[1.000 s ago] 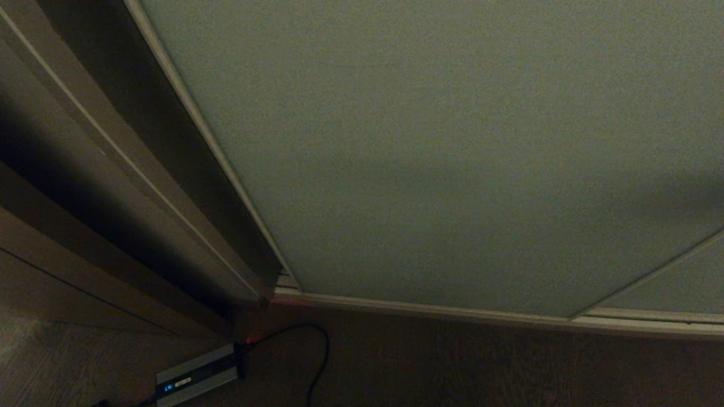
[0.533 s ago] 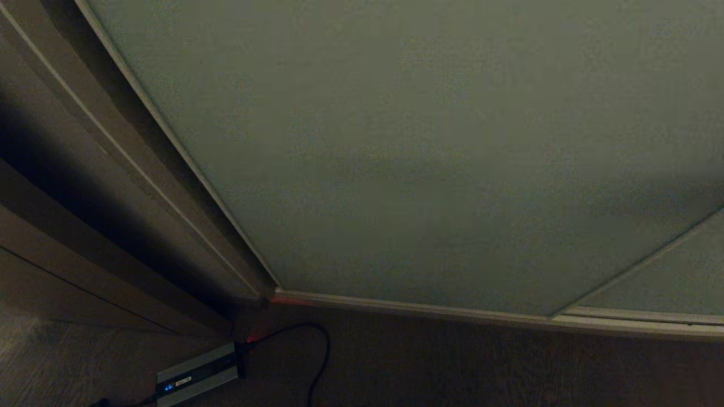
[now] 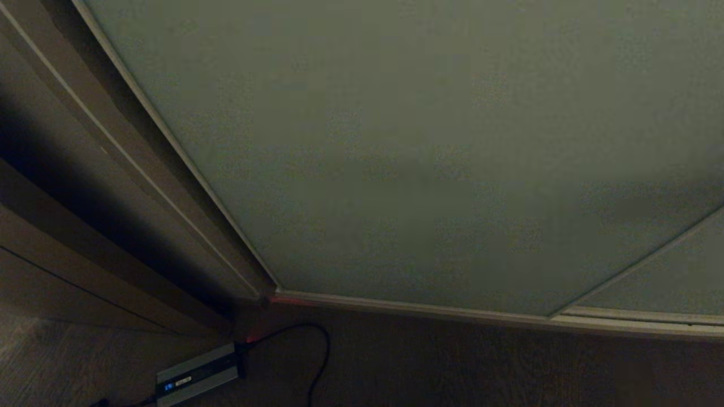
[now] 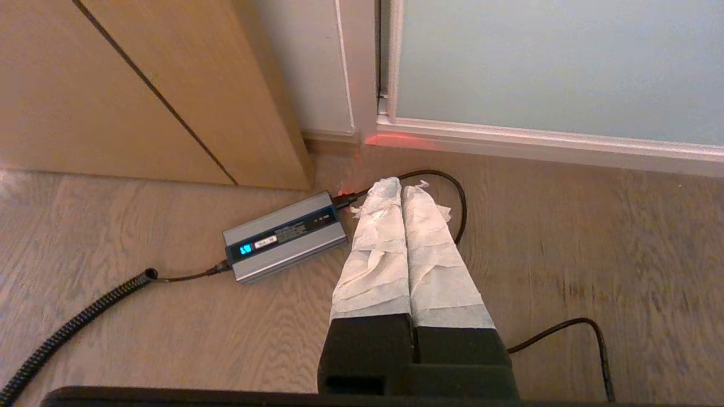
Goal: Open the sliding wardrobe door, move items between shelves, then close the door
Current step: Close the door
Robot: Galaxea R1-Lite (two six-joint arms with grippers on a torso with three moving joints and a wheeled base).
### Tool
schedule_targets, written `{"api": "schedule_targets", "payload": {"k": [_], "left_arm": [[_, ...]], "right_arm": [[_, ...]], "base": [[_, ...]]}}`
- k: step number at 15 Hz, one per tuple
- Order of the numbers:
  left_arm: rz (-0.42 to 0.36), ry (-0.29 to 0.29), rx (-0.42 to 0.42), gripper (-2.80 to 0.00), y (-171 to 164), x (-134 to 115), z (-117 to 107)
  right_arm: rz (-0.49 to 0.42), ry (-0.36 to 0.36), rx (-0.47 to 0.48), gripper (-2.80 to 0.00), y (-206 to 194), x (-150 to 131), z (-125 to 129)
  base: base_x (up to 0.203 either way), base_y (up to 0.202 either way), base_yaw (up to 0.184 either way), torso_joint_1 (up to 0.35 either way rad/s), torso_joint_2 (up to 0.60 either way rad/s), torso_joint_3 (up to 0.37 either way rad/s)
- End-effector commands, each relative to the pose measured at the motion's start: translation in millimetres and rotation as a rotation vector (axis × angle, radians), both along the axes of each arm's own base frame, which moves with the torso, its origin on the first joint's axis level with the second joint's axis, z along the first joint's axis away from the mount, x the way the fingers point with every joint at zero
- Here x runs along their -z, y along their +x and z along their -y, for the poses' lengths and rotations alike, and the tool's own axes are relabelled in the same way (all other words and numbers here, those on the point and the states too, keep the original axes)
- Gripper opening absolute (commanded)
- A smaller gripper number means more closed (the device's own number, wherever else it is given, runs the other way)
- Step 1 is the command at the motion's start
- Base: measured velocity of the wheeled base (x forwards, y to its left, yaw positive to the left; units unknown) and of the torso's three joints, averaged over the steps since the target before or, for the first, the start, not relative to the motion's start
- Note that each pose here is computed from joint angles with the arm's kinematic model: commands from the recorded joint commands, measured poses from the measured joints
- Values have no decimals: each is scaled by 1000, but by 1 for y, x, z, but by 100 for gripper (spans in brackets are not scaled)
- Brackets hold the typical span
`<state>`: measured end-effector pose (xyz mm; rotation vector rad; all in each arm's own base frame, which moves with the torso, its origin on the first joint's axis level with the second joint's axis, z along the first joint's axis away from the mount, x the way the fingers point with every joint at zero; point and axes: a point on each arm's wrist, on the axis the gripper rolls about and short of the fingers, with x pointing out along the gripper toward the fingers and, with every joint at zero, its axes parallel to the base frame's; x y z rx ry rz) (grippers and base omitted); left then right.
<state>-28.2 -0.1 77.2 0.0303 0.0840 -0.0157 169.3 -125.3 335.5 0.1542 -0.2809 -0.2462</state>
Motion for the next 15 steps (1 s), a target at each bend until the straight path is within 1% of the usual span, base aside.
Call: {"api": "schedule_targets", "payload": {"k": [1,8,11,15], "left_arm": [[-2,0,1,-280,0,0,0],[-2,0,-1,-280,0,0,0],[-2,0,-1,-280,0,0,0],[-2,0,-1,-280,0,0,0]], "right_arm": [[14,-16,-3,-280,-7,-3,-6],[9,-12,-17,-280,-5,-2,-6],[14,-7,-60,-280,-3,-3,-16],[28,-15,-60,-280,-6,-7,-19]], "base": [[0,0,0,0,0,0],[0,0,0,0,0,0],[0,0,0,0,0,0],[0,0,0,0,0,0]]}}
